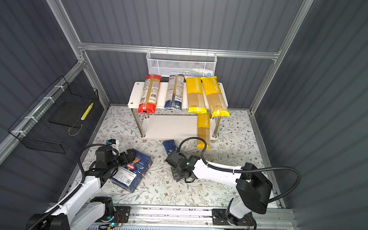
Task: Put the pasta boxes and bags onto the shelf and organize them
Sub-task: 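Lift the Barilla box and tilt it upright with the right gripper, then carry the upright Barilla box toward the shelf beside the yellow bag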
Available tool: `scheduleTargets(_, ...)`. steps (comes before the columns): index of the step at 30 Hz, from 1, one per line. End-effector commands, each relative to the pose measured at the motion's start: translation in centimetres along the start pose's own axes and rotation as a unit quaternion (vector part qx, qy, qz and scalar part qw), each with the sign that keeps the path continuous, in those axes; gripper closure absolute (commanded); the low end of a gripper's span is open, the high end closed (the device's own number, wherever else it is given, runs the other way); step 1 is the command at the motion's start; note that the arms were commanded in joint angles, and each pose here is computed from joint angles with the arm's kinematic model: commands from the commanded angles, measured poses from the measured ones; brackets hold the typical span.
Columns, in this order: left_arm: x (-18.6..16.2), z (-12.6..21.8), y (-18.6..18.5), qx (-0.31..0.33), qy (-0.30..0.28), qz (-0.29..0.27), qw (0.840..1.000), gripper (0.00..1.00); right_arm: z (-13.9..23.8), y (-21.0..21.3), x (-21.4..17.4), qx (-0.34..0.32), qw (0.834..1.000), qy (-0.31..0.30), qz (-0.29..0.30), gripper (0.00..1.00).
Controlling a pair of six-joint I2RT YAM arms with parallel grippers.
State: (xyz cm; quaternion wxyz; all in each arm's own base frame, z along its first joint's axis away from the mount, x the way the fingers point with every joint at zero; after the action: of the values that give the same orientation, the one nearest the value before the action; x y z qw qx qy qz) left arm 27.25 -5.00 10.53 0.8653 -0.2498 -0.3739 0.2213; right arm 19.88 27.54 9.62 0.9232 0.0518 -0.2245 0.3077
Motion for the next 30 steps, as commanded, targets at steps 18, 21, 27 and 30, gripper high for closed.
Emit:
scheduleTargets(18,-1.3,0.0,0.2,-0.007,0.024,0.001,1.0,0.01,6.2,-4.7,6.5,-0.035,0.979,-0.185,-0.081,0.67)
scheduleTargets(21,-1.3,0.0,0.2,-0.007,0.023,0.002,1.0,0.01,6.5,-5.6,7.0,-0.038,0.975,-0.196,-0.092,0.67)
scheduleTargets(27,-1.3,0.0,0.2,-0.006,0.023,0.003,1.0,0.01,6.6,-7.8,8.3,-0.048,0.969,-0.21,-0.12,0.67)
scheduleTargets(30,-1.3,-0.1,0.2,-0.005,0.024,0.003,1.0,0.01,6.0,-8.5,8.9,-0.05,0.969,-0.207,-0.127,0.67)
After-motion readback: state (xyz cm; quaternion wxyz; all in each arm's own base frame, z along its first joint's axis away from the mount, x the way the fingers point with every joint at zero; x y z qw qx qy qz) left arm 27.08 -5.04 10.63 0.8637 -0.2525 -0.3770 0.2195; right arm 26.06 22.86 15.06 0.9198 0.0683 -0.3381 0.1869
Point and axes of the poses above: each gripper's point midway between its finger pads, its own z axis back along the fingers, its own y axis along the line the jaws close on, x = y × z, the point moved 2 cm from there along z, back along the fingers, and after that the axes turned 14 degrees about z, right-handed, at the moved point
